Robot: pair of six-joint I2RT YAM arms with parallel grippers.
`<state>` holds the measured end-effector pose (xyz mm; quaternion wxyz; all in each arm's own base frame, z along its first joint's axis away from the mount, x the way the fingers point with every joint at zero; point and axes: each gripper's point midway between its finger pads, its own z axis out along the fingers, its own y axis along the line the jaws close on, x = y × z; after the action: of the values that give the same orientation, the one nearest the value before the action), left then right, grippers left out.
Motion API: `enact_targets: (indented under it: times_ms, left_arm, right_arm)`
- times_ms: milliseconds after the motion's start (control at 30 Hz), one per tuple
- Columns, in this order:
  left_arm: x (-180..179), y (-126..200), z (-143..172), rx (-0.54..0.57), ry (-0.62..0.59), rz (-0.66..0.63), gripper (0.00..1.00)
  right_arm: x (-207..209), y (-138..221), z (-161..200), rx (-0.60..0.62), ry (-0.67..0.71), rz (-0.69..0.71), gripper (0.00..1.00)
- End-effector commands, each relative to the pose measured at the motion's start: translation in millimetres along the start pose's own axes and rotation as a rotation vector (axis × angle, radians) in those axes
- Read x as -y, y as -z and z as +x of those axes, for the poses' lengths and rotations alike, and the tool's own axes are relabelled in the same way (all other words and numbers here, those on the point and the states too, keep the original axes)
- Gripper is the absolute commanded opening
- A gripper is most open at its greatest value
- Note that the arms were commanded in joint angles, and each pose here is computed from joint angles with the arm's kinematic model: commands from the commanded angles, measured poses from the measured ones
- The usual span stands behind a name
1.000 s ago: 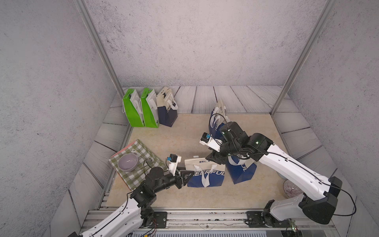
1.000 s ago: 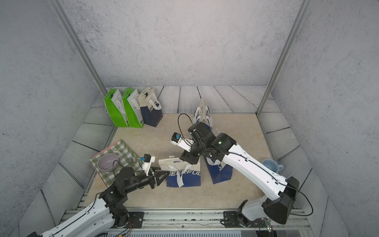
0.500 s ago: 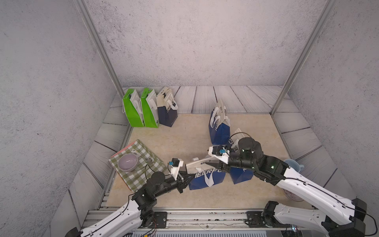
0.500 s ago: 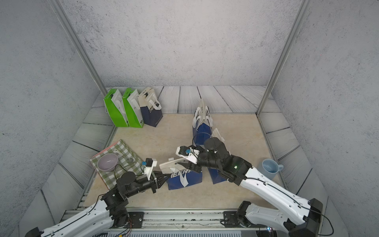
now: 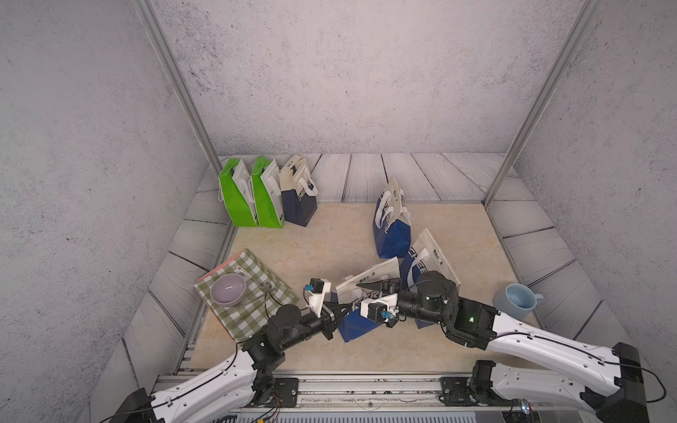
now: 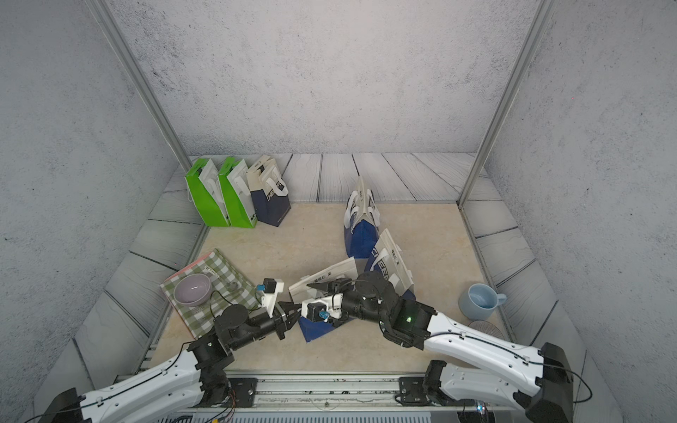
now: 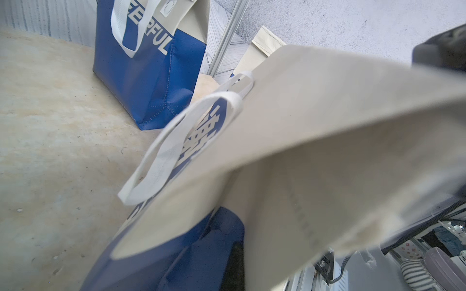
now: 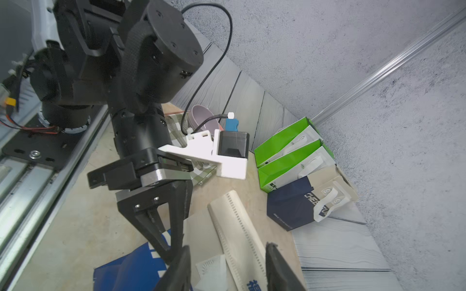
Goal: Open the takeout bag
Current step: Open the takeout bag at the center of the board.
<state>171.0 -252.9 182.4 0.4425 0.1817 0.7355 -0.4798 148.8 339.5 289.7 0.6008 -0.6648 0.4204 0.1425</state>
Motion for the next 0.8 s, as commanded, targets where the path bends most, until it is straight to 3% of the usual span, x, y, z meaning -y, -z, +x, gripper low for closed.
enact_targets:
  times_ms: [0, 767]
  left_arm:
    - [21, -5, -37, 0.097, -0.001, 0.041, 0.0]
    - [39, -17, -63, 0.108, 0.075, 0.042, 0.0]
  right_arm:
    - [14, -2, -2, -0.008, 0.081, 0.093, 0.46]
    - [30, -21, 30, -0.124, 0.208, 0.271, 0.38]
